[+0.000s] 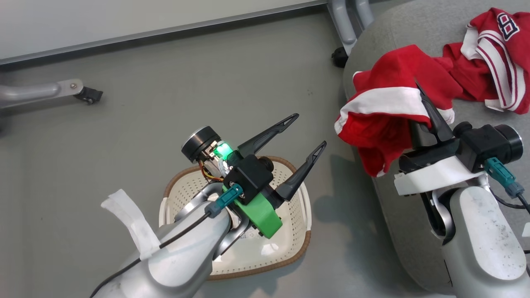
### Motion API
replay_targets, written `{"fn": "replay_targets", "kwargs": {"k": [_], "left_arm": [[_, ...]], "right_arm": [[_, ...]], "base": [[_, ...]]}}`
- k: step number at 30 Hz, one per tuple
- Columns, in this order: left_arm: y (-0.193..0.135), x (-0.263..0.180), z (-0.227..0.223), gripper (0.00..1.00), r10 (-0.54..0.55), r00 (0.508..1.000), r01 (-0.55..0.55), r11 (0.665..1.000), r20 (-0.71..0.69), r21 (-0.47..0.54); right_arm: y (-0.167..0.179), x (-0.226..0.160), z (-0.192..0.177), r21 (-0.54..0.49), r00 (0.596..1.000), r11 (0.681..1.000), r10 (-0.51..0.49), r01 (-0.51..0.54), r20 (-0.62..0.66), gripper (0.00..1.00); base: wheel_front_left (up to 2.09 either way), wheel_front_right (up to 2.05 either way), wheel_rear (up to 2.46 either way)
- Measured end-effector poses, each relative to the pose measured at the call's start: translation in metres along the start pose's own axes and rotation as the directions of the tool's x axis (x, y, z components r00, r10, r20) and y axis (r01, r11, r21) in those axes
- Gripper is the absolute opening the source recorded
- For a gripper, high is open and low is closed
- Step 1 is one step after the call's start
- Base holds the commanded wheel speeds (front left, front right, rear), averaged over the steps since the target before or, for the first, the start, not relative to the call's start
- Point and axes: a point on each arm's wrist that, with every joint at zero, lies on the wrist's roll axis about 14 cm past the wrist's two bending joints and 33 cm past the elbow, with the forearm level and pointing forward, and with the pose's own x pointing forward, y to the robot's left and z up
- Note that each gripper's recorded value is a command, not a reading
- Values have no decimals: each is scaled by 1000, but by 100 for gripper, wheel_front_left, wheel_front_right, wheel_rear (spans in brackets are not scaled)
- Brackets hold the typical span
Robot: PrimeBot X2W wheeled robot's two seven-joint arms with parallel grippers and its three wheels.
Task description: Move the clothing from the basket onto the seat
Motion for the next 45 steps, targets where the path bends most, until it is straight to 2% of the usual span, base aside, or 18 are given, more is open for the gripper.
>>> {"fn": "replay_targets", "kwargs": {"k": [7,14,24,30,36,45], "left_arm": [[-18,18,-11,100,-88,996,88,996,-8,-17],[-45,37,-21,100,-198,980,197,979,-8,-44],[-80,60,-27,100,-327,945,327,942,15,-78],[-87,68,-33,100,-359,933,360,928,25,-96],[-82,69,-42,100,-348,937,348,930,17,-115],[-66,68,-60,100,-323,946,319,938,-5,-133]], "right_arm": [[-31,-19,1,-16,995,995,-102,101,-15,0],[-69,-48,2,-52,973,973,-228,226,-35,0],[-123,-102,9,-119,908,906,-415,406,-60,0],[-138,-123,4,-141,875,876,-476,462,-86,0],[-146,-121,6,-149,866,865,-493,479,-76,0],[-165,-58,48,-213,892,866,-443,453,95,0]], "base": [[0,0,0],[0,0,0],[0,0,0],[0,0,0],[0,0,0],[0,0,0]]}}
